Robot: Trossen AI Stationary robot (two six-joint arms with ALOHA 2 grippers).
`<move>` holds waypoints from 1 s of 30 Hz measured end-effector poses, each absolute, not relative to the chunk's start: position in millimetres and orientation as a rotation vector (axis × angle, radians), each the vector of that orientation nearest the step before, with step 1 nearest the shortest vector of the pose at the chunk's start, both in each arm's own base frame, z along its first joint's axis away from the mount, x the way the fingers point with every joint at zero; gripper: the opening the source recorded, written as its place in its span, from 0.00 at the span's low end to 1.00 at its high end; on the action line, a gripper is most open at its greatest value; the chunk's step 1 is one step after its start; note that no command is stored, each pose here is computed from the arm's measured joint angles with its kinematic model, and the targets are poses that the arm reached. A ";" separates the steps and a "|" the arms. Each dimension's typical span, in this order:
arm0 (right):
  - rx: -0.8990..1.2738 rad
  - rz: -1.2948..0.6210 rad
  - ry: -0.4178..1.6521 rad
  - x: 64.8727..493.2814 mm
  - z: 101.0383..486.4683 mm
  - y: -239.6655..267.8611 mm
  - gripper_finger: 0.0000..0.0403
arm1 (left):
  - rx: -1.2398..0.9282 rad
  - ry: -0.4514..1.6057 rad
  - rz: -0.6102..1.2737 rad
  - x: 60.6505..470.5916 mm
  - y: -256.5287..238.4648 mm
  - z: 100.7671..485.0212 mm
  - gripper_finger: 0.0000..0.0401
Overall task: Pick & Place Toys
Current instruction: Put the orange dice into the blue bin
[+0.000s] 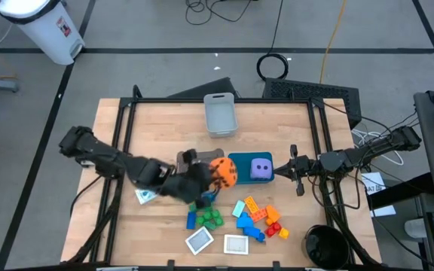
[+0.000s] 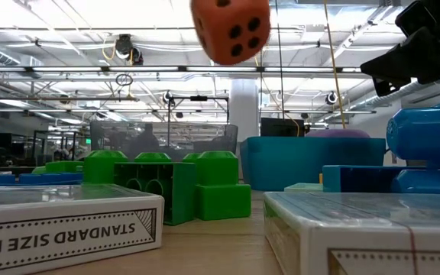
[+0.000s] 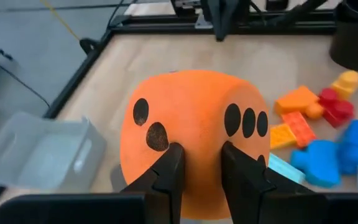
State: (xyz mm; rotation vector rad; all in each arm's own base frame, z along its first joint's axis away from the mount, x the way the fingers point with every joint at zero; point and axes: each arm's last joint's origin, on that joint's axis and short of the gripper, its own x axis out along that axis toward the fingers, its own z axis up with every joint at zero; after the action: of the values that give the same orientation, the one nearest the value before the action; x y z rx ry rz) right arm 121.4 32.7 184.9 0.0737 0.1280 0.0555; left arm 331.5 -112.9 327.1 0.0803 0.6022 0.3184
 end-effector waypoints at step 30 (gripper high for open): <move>0.054 0.056 0.131 121.8 184.4 32.8 0.00 | 0.335 0.756 0.235 424.0 -57.2 220.8 0.23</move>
State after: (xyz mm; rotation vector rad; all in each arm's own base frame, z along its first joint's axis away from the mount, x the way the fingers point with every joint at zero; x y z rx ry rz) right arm 121.8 32.8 184.4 0.0537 0.1314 0.0557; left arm 424.0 -57.2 220.8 0.3350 0.7562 0.2352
